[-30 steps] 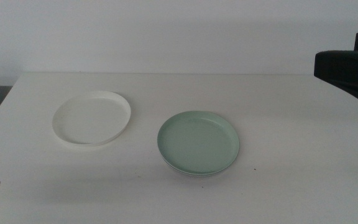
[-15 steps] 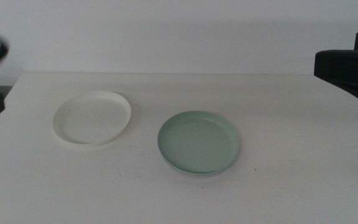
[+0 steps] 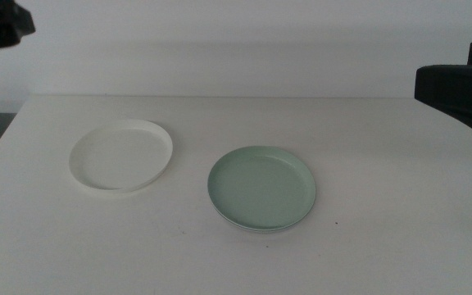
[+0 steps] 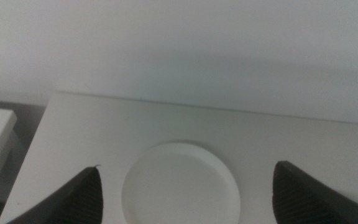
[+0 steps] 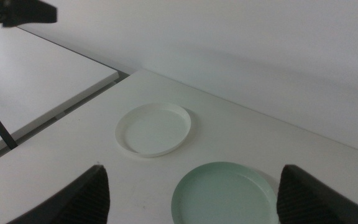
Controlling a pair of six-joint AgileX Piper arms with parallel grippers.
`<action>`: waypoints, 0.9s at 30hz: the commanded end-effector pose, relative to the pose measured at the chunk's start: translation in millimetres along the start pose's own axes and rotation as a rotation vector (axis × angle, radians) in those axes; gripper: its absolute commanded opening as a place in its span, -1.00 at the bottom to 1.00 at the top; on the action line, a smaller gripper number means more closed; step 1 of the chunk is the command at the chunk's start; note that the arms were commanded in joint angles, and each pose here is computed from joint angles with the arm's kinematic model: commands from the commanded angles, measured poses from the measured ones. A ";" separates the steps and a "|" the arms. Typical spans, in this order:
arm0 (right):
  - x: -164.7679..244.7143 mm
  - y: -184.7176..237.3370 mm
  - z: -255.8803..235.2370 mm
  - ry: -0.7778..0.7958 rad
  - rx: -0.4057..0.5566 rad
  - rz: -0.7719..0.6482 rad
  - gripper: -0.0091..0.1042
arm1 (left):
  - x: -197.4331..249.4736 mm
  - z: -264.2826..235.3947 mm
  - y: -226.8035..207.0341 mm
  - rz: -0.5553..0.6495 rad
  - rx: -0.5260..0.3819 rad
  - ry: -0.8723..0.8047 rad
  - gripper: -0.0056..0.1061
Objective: Stack the three bowls on top of each other.
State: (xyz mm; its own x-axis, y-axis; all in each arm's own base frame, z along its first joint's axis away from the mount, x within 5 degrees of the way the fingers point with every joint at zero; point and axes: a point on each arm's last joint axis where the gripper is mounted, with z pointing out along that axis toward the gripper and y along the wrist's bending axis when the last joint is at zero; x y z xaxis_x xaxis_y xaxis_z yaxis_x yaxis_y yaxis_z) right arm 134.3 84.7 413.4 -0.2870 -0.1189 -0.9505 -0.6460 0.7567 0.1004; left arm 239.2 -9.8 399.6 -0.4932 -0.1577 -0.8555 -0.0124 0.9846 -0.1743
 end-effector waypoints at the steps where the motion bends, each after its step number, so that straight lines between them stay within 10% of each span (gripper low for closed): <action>1: 1.3 -0.2 -0.1 -0.008 0.004 0.002 0.80 | -12.3 12.0 -0.6 -0.008 -0.017 0.060 0.78; 19: 1.3 -0.2 -0.1 -0.008 0.004 0.002 0.80 | -3.4 177.7 52.6 -0.030 -0.179 0.625 0.78; 27: 1.3 -0.2 -0.1 -0.008 0.004 0.002 0.80 | 35.2 239.0 69.2 -0.048 -0.037 0.710 0.78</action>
State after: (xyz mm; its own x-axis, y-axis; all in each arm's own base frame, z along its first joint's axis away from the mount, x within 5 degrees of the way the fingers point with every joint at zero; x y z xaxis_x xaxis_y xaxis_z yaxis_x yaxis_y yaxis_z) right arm 134.5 84.7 413.0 -0.2873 -0.1184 -0.9505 -0.6452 0.7573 0.1007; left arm 422.8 35.8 245.7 -0.9436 -0.1360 -0.3019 -0.0909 0.9832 -0.1586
